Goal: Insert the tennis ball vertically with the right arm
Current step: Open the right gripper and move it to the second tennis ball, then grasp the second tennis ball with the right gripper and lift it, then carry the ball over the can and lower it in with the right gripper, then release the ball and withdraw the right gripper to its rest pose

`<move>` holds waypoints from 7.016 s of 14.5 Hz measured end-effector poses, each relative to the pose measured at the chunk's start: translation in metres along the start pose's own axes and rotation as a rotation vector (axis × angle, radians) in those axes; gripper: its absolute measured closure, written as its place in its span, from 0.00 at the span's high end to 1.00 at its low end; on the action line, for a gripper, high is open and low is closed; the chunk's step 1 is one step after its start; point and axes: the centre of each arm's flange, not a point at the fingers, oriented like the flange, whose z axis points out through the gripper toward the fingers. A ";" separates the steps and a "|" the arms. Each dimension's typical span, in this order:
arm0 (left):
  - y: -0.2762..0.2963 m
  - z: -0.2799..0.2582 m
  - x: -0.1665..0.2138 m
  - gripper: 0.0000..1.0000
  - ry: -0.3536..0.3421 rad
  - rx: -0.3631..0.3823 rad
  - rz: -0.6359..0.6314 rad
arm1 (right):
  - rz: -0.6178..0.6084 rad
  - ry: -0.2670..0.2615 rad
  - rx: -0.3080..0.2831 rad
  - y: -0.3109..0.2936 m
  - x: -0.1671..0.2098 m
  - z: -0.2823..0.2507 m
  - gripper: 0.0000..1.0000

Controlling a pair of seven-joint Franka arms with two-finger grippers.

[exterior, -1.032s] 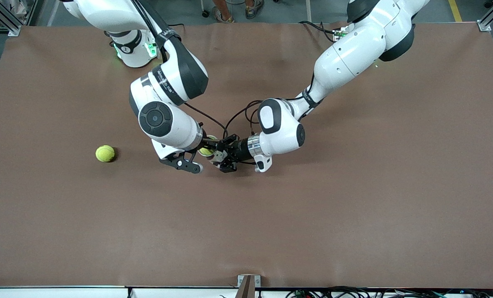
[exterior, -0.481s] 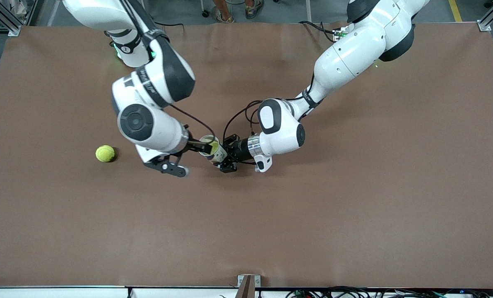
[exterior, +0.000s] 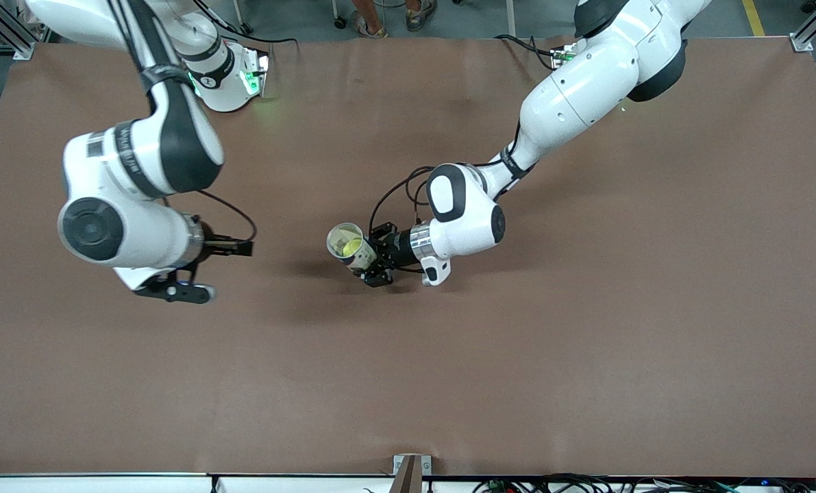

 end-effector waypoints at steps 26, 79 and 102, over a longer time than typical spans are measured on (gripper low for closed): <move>0.000 0.000 0.001 0.73 0.000 -0.001 -0.002 | -0.063 0.018 0.004 0.191 0.025 0.210 1.00; -0.010 0.009 -0.010 0.78 -0.042 0.000 -0.077 | 0.230 0.146 0.168 -0.208 -0.065 -0.001 0.67; -0.012 0.011 -0.010 0.78 -0.039 0.001 -0.067 | 0.171 0.019 0.091 -0.110 -0.069 -0.055 1.00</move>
